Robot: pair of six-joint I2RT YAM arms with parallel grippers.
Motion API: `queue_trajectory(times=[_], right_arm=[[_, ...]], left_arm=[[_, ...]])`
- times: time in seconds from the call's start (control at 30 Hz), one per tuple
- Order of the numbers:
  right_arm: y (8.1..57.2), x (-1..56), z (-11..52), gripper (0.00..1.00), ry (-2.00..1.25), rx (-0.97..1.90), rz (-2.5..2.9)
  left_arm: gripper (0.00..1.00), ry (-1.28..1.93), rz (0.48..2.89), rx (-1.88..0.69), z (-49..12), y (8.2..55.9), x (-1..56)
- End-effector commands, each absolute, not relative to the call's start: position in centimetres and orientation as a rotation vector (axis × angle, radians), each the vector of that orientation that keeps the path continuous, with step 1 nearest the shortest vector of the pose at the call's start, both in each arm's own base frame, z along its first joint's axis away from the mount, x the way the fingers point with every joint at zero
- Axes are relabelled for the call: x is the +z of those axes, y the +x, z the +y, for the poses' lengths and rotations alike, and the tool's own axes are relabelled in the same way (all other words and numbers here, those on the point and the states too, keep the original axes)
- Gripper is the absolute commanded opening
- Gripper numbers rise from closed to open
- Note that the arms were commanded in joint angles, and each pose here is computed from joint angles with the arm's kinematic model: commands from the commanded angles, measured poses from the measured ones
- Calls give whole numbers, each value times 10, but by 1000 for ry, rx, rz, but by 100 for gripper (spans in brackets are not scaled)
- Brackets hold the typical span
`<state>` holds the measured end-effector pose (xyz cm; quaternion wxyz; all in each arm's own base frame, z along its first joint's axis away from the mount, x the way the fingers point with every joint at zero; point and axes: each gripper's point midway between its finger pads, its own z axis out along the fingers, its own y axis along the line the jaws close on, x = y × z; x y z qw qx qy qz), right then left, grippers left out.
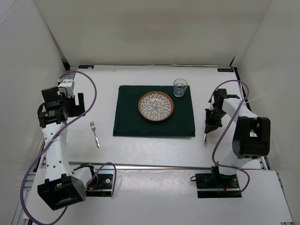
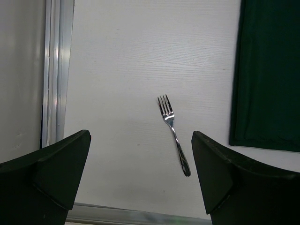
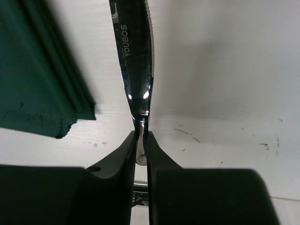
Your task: Set the dinner table for one person
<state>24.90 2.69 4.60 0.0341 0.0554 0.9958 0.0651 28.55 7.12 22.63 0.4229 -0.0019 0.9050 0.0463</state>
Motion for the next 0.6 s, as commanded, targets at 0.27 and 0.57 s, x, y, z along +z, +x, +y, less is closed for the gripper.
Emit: queue_trajectory(times=[0.27, 0.57], right_arm=[[269, 94, 70, 0, -29, 481, 2941], [286, 94, 110, 0, -140, 700, 2916]], left_arm=[[100, -8, 2205, 103, 67, 284, 245], [100, -18, 2204, 98, 67, 284, 245]])
